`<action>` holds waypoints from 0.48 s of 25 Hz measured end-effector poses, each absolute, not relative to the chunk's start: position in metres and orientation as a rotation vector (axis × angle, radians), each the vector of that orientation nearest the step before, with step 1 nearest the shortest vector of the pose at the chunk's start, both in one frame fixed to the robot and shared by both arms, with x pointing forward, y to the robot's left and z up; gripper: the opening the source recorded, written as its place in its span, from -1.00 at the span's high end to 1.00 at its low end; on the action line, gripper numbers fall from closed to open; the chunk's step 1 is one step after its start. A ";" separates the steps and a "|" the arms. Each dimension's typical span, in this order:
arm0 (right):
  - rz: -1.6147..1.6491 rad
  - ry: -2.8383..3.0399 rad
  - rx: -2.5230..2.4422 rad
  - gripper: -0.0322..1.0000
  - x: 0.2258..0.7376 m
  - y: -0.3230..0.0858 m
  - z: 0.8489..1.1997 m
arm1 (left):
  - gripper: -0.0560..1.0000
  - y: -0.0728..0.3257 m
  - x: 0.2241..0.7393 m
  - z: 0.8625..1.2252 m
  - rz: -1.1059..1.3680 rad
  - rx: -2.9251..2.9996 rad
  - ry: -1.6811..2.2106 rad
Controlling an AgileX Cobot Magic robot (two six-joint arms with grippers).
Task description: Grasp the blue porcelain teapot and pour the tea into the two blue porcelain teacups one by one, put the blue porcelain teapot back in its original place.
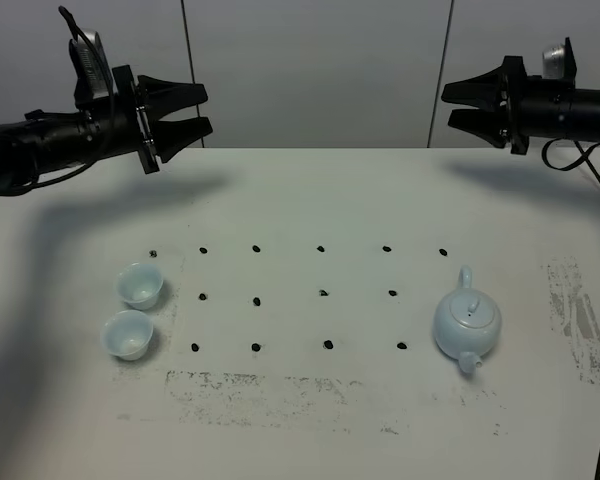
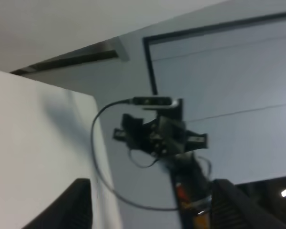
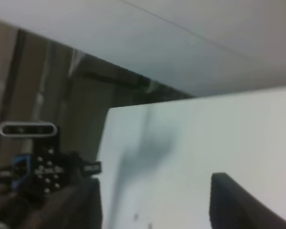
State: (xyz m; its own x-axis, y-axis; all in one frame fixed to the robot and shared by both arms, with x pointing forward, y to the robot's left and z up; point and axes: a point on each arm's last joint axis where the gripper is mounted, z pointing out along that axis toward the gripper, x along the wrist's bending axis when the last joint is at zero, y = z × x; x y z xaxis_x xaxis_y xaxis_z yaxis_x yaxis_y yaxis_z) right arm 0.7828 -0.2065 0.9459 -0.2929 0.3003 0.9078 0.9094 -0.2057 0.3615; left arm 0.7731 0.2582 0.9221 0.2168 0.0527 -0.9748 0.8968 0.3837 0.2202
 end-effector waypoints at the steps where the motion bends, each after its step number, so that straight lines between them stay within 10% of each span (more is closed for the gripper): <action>1: -1.567 -1.596 -1.400 0.03 0.784 -0.207 0.953 | -0.15 0.258 0.774 0.927 -0.721 1.076 1.198; 12: -1.305 -2.455 -1.584 0.21 0.796 -0.232 0.975 | -0.14 0.265 0.787 1.001 -0.123 1.709 1.237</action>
